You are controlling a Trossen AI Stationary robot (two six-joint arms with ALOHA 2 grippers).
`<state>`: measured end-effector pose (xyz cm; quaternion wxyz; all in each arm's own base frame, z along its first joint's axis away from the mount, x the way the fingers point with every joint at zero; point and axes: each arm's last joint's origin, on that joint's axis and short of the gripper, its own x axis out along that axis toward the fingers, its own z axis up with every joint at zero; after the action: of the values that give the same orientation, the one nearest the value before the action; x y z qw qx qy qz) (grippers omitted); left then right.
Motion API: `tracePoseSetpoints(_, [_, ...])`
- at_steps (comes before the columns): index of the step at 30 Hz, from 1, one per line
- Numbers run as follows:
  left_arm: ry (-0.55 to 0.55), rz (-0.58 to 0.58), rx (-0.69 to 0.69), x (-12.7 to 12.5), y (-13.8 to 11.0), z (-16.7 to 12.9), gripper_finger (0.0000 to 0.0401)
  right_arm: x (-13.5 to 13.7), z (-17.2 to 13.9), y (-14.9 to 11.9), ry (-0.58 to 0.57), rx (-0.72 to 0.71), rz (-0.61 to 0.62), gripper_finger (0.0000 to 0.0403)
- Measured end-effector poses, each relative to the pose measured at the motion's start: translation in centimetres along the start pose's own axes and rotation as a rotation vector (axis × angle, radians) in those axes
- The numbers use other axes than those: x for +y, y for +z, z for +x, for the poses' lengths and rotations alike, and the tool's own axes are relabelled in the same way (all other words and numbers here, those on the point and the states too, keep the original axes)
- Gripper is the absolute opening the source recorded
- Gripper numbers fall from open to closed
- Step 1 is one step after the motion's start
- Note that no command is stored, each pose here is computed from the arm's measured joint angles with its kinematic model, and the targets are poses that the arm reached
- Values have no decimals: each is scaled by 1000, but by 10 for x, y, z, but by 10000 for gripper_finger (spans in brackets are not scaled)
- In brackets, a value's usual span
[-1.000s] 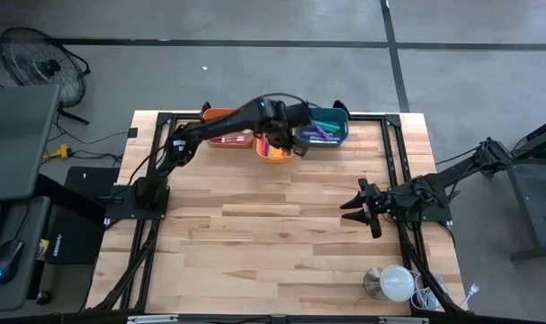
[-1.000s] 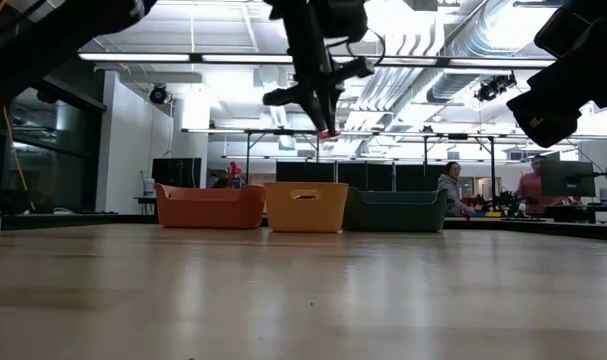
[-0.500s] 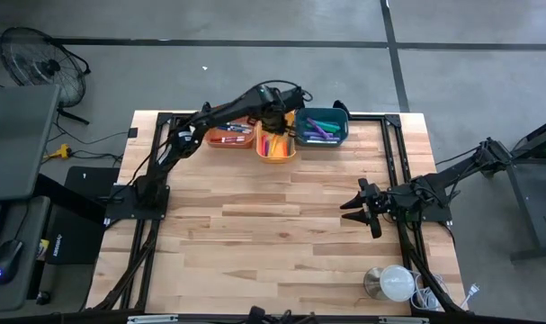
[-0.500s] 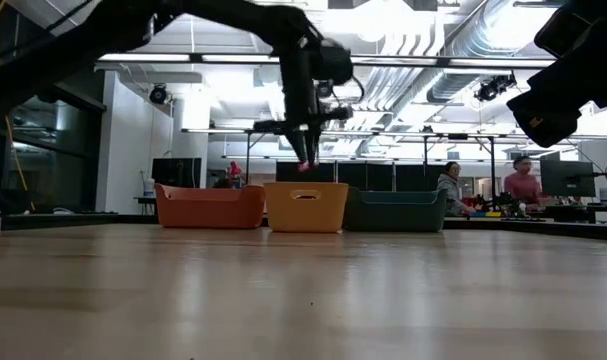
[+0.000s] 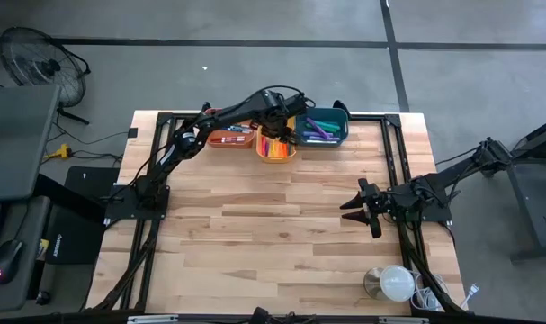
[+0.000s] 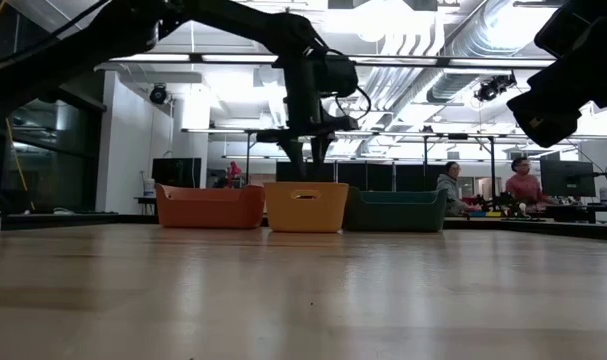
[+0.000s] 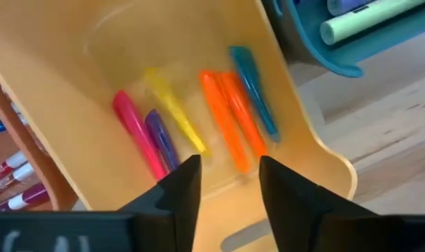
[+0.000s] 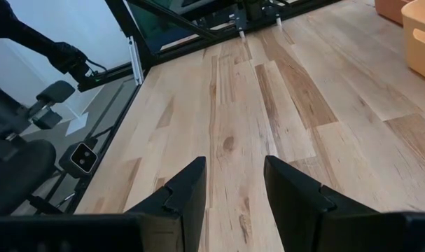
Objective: Pick & Place Markers
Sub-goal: Return to Home Position
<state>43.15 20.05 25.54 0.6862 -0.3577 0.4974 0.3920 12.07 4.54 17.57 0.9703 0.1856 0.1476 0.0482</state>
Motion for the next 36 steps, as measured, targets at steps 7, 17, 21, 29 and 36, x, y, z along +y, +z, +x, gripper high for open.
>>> tracePoseSetpoints(7, [-37, 58, 31, -3, -3, 0, 159, 0, 0, 0, 0, 0, 0, 134])
tracePoseSetpoints(17, [-79, 168, -123, -33, -41, -68, 126, 0, 0, 0, 0, 0, 0, 134])
tracePoseSetpoints(21, [-91, 280, -169, -60, -73, -82, 113, 0, 0, 0, 0, 0, 0, 134])
tracePoseSetpoints(29, [-186, 397, -286, -113, -131, -97, 99, 0, 0, 0, 0, 0, 0, 134])
tracePoseSetpoints(36, [-326, 486, -395, -146, -170, -112, 98, 0, 0, 0, 0, 0, 0, 134])
